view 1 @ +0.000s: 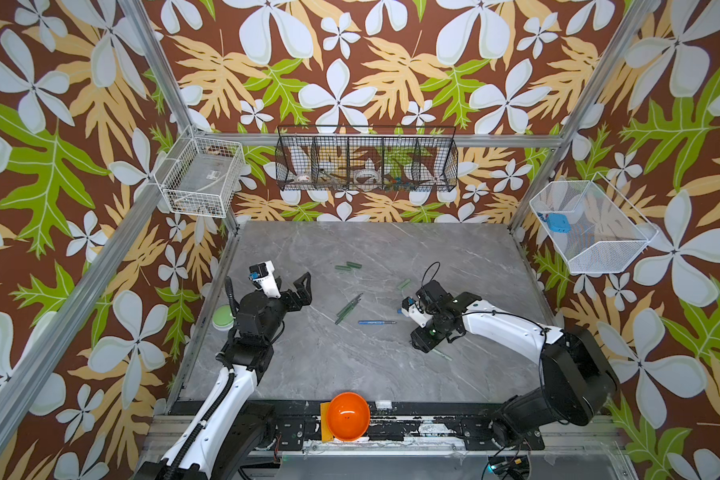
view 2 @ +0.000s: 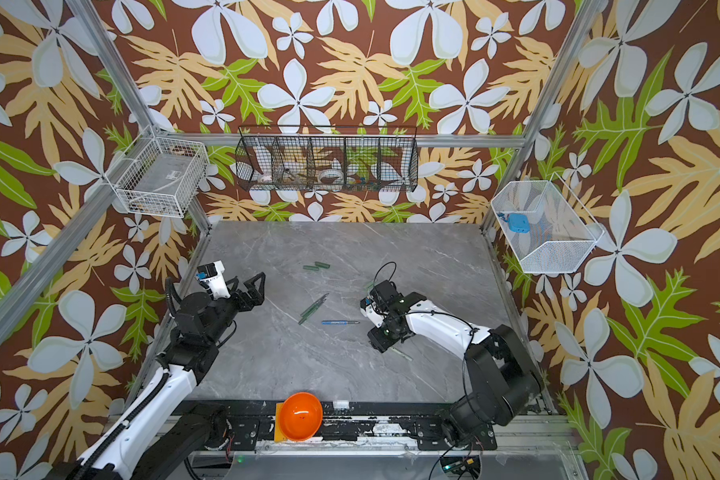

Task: Insert the pens into the pen caps
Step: 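Grasp the light green pen with the right gripper while the left arm advances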

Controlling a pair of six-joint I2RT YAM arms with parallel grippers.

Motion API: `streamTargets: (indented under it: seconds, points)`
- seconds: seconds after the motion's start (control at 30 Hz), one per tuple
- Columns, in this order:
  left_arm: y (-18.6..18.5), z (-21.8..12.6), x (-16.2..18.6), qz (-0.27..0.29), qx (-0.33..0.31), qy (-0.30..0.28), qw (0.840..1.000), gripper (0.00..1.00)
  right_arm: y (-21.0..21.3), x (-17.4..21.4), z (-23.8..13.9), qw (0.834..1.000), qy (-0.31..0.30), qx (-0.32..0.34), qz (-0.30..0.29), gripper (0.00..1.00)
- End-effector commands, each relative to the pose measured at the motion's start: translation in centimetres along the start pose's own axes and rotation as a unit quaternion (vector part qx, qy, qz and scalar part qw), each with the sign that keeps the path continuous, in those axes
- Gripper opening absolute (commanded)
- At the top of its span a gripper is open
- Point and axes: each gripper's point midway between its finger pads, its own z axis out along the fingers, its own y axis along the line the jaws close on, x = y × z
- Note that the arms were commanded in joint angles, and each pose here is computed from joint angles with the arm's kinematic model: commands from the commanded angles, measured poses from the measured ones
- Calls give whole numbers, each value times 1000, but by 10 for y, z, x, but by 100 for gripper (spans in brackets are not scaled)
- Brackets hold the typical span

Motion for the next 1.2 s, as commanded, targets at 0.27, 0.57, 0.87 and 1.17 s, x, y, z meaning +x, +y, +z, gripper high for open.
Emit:
streamTargets:
  seconds: [0.27,0.57,0.87,1.17]
  points:
    - [-4,-3,0,-4,10,-1,1000,100,-14,20,21,997,70,34,11,43]
    - [-2,-5,4,-9,10,2,1000,100,-27,26,32,992,102,67,18,31]
    - [-3,-7,5,-13,14,2,1000,100,-40,15,31,990,98,101,19,12]
    - [-11,-6,16,-25,38,25,999,100,-37,-17,22,995,34,93,23,1]
